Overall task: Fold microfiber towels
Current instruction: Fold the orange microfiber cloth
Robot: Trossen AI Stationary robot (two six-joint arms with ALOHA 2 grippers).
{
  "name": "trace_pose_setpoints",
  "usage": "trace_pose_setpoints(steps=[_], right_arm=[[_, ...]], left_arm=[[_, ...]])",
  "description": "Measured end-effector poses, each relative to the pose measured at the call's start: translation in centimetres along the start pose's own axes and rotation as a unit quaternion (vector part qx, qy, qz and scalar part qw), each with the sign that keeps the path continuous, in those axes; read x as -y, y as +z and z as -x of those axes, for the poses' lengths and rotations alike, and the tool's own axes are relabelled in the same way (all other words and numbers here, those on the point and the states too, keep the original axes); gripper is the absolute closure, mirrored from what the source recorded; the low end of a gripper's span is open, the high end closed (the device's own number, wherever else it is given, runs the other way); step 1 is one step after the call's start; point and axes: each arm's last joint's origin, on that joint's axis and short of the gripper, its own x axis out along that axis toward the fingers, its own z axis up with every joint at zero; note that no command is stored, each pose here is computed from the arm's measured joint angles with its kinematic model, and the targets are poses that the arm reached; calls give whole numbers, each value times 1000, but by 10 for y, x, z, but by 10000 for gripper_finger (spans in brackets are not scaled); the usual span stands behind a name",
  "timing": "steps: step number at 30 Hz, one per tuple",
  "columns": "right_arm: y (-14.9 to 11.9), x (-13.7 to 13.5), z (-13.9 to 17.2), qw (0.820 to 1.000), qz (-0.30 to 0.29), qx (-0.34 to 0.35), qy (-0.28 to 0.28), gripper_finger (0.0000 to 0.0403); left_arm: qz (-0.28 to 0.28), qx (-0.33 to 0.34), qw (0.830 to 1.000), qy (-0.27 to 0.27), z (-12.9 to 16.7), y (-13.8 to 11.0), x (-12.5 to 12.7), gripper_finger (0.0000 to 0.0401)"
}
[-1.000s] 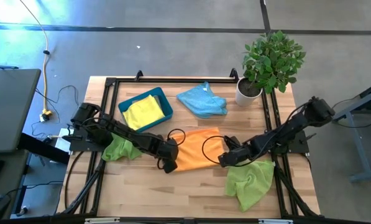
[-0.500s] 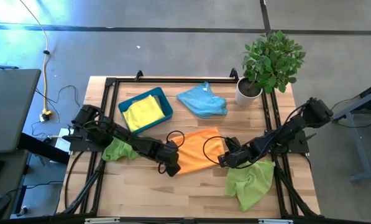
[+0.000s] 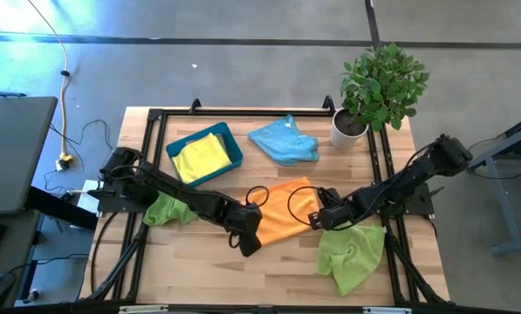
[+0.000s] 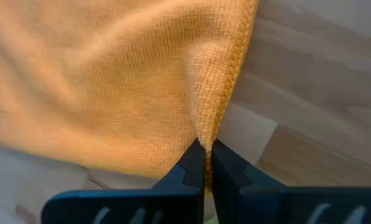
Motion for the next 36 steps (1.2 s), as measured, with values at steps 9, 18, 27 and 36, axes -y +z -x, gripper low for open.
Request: trace_pose_setpoints(steps=[9, 18, 27, 36], right_arm=[[13, -42, 34, 1000, 24, -1, 4, 403], [27, -101, 29, 999, 33, 30, 14, 403], [47, -183, -12, 994, 104, 37, 28, 403], [45, -237, -53, 985, 169, -3, 30, 403]], left_arm=[[-63, -4, 998, -9, 40, 14, 37, 308], [-148, 21, 989, 4, 111, 27, 78, 308], [-239, 40, 970, -20, 195, 7, 114, 308], [-268, 63, 960, -49, 274, -21, 120, 308]])
